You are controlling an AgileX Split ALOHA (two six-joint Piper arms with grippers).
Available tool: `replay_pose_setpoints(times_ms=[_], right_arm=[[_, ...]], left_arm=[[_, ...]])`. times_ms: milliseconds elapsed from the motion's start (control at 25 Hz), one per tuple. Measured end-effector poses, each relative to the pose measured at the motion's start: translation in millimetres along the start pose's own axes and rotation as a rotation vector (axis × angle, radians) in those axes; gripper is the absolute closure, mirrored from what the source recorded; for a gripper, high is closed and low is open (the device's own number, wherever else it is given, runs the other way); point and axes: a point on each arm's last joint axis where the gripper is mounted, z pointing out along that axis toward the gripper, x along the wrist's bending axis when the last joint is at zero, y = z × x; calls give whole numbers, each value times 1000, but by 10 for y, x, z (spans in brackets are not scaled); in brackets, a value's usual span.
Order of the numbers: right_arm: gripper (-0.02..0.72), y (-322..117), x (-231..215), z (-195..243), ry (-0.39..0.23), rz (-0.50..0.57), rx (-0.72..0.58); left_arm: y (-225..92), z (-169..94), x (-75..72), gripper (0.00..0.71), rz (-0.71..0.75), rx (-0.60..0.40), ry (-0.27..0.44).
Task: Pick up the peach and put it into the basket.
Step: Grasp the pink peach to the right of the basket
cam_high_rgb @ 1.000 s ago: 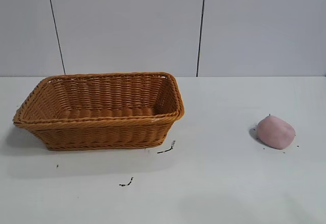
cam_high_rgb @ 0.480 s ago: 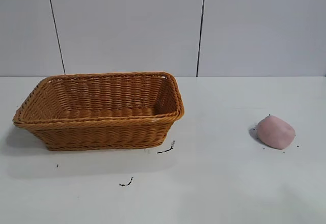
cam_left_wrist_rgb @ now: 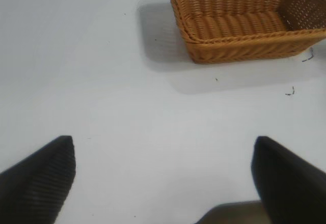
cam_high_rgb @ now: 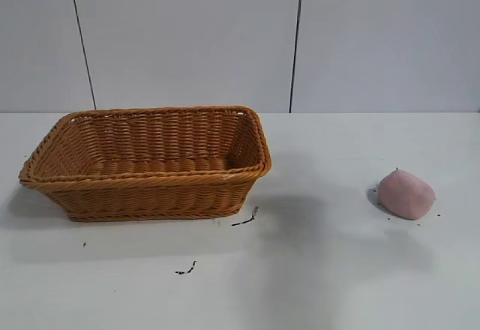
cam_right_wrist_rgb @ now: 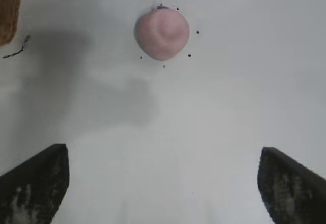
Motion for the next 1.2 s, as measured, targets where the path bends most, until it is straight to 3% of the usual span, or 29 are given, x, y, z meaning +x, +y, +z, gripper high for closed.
replay_pose_setpoints(times_ms=[200,800,1040,1080,1120,1200], right_arm=[[14,326,-17,392,31,-11,37],[14,211,-140,1638,15,16,196],[14,162,-154,1796,13,21,218],[44,166,-154,1797,13,21,214],[120,171,-154,1798,13,22,208],[337,173,-154,1799,13,22,207]], left_arm=[[0,0,0,18,0,0,0],[0,0,0,18,0,0,0],[0,0,0,18,0,0,0],[0,0,0,18,0,0,0],[0,0,0,18,0,0,0],[0,0,0,18,0,0,0]])
